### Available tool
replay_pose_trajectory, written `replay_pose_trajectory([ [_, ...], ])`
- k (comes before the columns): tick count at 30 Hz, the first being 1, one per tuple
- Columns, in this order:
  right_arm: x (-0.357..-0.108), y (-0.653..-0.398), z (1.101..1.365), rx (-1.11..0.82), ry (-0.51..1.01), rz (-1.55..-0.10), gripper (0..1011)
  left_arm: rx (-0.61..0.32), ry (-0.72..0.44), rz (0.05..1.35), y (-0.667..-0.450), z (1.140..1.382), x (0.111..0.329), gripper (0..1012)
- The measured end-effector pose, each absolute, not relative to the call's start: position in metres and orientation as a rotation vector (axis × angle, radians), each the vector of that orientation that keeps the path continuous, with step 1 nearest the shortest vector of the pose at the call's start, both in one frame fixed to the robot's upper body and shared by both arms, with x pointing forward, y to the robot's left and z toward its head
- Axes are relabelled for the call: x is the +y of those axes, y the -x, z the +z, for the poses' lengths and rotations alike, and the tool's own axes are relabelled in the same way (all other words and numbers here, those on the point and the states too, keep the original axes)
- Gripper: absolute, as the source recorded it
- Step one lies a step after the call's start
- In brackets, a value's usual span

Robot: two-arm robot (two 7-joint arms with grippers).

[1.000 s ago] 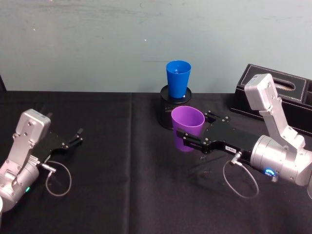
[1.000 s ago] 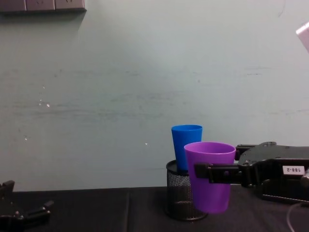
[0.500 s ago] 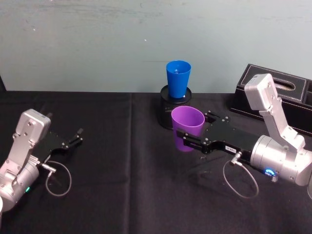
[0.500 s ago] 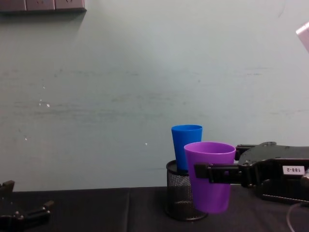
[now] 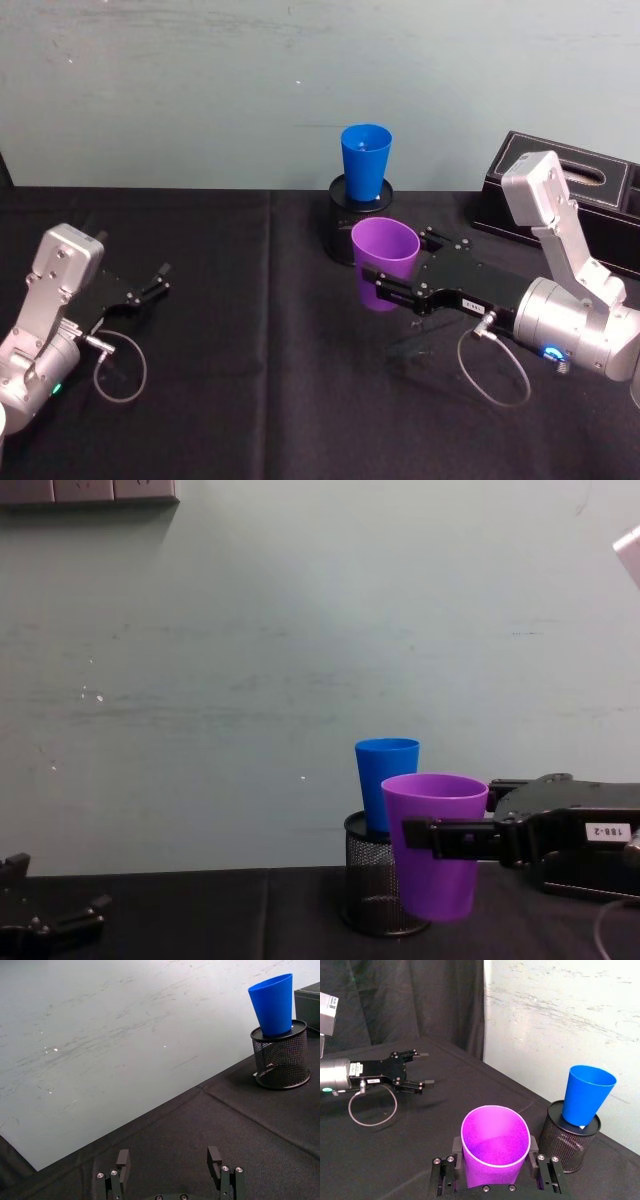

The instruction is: Pick up one cup with a gripper and tap it against the other cup.

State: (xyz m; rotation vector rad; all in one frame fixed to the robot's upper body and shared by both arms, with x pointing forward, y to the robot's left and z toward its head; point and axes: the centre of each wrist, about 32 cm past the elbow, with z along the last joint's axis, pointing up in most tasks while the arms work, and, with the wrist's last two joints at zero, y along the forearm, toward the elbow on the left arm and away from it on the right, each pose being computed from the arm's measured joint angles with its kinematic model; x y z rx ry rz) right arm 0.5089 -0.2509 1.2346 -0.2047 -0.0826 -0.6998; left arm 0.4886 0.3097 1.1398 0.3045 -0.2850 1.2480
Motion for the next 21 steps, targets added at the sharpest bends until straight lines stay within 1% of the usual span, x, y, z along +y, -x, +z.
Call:
replay_pose_trajectory([
  [10,-0.244,-0.515,1.246,-0.080,0.168,-0.732,735,-0.285,-0.304,1.248,-0.489,1.140,0.310,1011],
  [21,-0.230,-0.528,1.251,-0.081,0.168,-0.775,736,-0.285,-0.304,1.248,-0.489,1.140,0.310,1011],
])
